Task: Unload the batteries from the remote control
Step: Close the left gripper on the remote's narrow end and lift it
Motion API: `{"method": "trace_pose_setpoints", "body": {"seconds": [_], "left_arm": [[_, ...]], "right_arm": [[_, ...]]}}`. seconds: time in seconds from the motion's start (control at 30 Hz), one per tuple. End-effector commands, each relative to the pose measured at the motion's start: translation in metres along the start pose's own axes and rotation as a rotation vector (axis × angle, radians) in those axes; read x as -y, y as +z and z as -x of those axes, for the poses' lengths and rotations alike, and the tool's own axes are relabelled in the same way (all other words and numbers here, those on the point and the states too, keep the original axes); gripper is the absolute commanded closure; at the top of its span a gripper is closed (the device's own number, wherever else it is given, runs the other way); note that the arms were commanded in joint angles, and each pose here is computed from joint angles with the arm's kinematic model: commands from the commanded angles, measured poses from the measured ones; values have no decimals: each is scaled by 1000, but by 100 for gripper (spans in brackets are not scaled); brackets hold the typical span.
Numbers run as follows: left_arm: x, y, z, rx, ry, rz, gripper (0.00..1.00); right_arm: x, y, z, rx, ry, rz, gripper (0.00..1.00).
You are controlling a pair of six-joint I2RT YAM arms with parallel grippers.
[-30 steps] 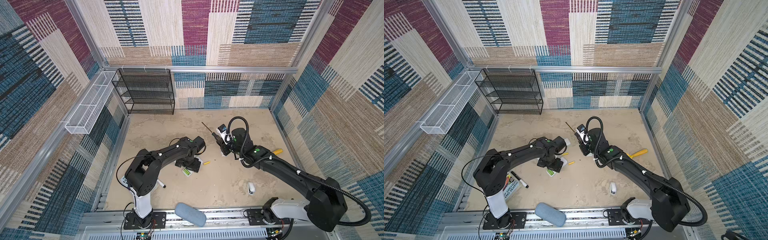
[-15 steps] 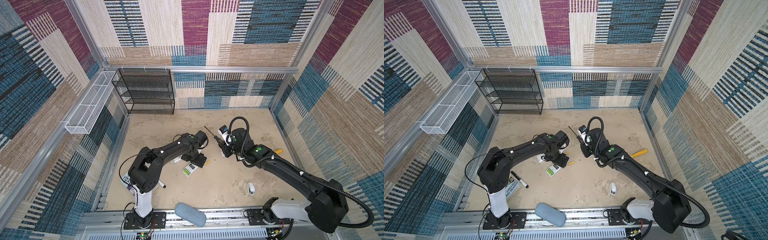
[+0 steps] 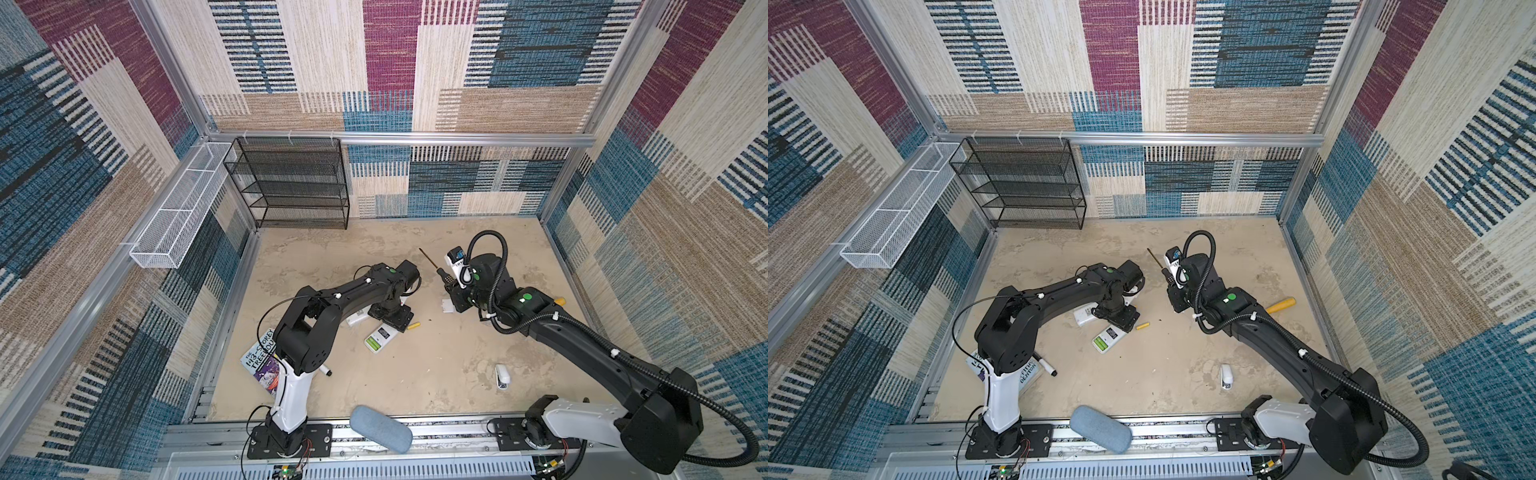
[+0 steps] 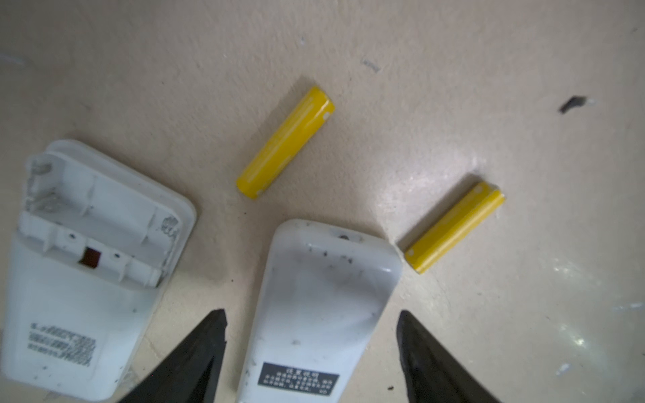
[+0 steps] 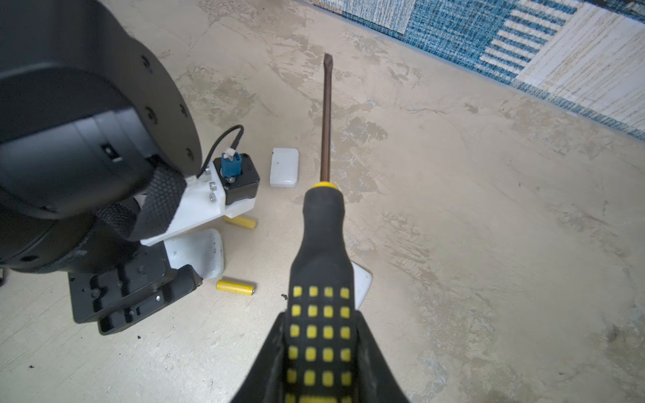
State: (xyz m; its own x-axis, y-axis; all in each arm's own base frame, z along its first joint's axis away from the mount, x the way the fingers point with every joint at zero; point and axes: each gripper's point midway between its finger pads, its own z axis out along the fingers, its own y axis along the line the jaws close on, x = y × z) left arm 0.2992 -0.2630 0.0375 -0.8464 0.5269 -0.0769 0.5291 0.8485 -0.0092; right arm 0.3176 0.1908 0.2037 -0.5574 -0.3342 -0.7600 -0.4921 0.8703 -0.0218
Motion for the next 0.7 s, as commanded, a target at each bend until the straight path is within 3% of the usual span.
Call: {"method": "trace_pose_setpoints", "body": {"seconds": [0.0,0.27,0.47,0.67], "left_arm": [[3,3,-2,-22,18,-14,23],[4,14,-3,-48,10,-15,29],[-2,16,-2,-49,-3,9,45],[-16,15,-1,-52,-37,17,51]], "right_arm": [[4,-5,8,26,16,-18,99],[7,-10,11,35,22,-26,98],[10,-13,13,31,19,-42,99],[17,-16,15,20,10,-72,98]]}}
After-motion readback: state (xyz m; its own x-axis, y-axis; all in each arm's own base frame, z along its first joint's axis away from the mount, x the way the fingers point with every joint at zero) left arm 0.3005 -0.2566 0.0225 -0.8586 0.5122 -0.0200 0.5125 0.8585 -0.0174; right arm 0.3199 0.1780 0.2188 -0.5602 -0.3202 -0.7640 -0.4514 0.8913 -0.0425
